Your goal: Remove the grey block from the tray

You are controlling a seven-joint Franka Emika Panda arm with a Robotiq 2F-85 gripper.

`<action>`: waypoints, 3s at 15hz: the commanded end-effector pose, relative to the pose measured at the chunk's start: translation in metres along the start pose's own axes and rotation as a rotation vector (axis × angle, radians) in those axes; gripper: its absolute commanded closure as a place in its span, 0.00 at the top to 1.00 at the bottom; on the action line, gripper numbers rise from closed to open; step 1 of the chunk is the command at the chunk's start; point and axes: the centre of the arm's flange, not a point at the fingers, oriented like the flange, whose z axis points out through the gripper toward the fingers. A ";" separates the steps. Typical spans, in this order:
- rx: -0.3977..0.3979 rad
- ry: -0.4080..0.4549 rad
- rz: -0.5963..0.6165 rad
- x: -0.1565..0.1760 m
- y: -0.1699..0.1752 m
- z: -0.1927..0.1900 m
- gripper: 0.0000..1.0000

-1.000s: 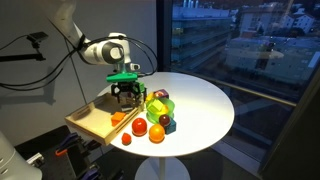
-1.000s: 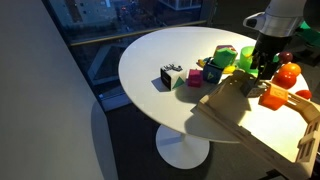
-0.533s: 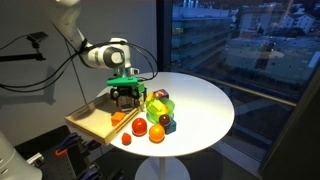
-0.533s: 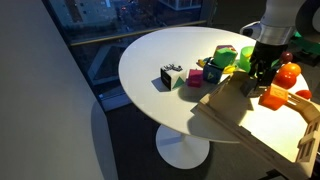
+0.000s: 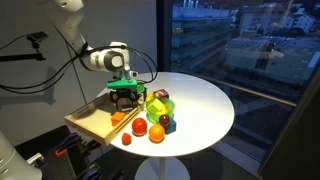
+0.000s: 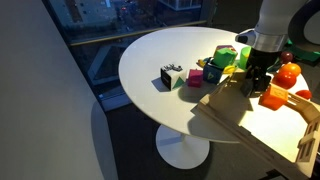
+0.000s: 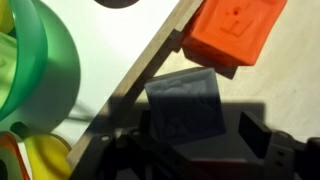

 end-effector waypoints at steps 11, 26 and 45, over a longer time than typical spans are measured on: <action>-0.032 0.051 0.168 -0.008 0.019 -0.051 0.32; 0.034 0.051 0.445 -0.071 0.058 -0.110 0.32; 0.139 -0.077 0.615 -0.133 0.096 -0.071 0.32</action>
